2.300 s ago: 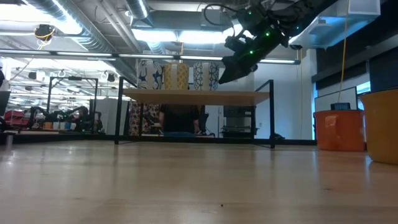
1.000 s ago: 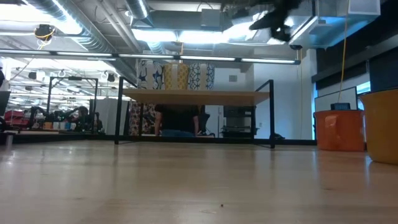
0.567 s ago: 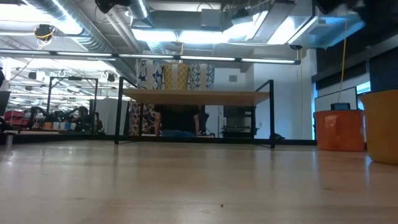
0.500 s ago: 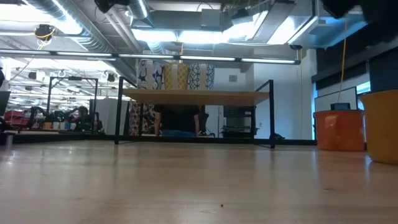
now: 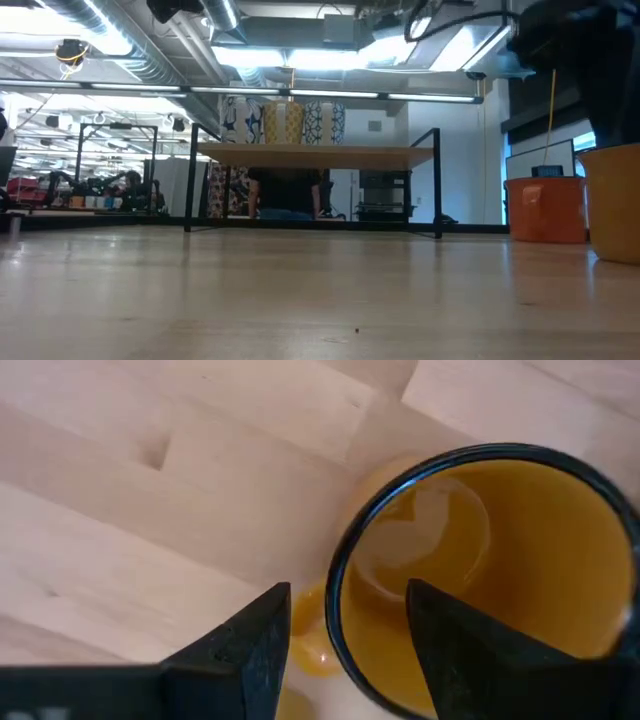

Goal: Place coffee mugs
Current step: Put the yellow mug on the shelf

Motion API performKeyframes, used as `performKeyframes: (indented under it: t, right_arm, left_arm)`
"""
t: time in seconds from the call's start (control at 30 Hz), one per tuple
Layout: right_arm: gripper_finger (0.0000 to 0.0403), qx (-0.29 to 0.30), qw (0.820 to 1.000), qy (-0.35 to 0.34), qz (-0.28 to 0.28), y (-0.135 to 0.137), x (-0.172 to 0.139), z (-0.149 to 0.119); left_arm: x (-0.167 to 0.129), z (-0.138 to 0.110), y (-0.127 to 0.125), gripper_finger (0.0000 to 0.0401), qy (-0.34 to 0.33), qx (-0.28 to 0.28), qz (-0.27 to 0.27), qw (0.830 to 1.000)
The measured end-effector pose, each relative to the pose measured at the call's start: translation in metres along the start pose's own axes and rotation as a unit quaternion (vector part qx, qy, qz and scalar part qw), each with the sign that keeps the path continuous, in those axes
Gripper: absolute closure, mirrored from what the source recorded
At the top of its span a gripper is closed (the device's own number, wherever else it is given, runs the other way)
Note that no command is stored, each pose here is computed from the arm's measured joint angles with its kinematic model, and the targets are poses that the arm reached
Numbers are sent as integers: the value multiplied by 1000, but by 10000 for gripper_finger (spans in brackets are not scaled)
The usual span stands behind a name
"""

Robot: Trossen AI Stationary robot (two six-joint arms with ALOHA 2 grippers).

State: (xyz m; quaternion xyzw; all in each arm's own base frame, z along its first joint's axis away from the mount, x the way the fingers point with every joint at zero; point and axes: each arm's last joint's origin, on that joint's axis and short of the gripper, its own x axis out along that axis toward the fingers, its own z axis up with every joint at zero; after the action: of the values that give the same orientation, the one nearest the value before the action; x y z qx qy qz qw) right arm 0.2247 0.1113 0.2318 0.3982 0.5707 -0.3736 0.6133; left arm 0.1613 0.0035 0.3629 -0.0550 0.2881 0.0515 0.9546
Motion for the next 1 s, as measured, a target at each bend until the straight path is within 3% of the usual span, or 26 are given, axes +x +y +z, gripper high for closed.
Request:
performKeyframes:
  t: [0.3, 0.63, 0.73, 0.83, 1.0]
  right_arm:
    - [227, -4, 1000, -1, -28, 7, 27, -1]
    - [379, -27, 999, -5, -26, 10, 31, -2]
    - [391, -33, 999, -12, -29, 10, 30, -1]
    - [378, -33, 999, -29, -7, 17, 26, 0]
    - [396, -51, 993, -79, 70, 38, 10, 11]
  left_arm:
    - [0, 0, 0, 296, 0, 0, 0, 1000]
    - [0, 0, 0, 296, 0, 0, 0, 1000]
    - [0, 0, 0, 296, 0, 0, 0, 1000]
    - [0, 0, 0, 296, 0, 0, 0, 1000]
    - [0, 0, 0, 296, 0, 0, 0, 1000]
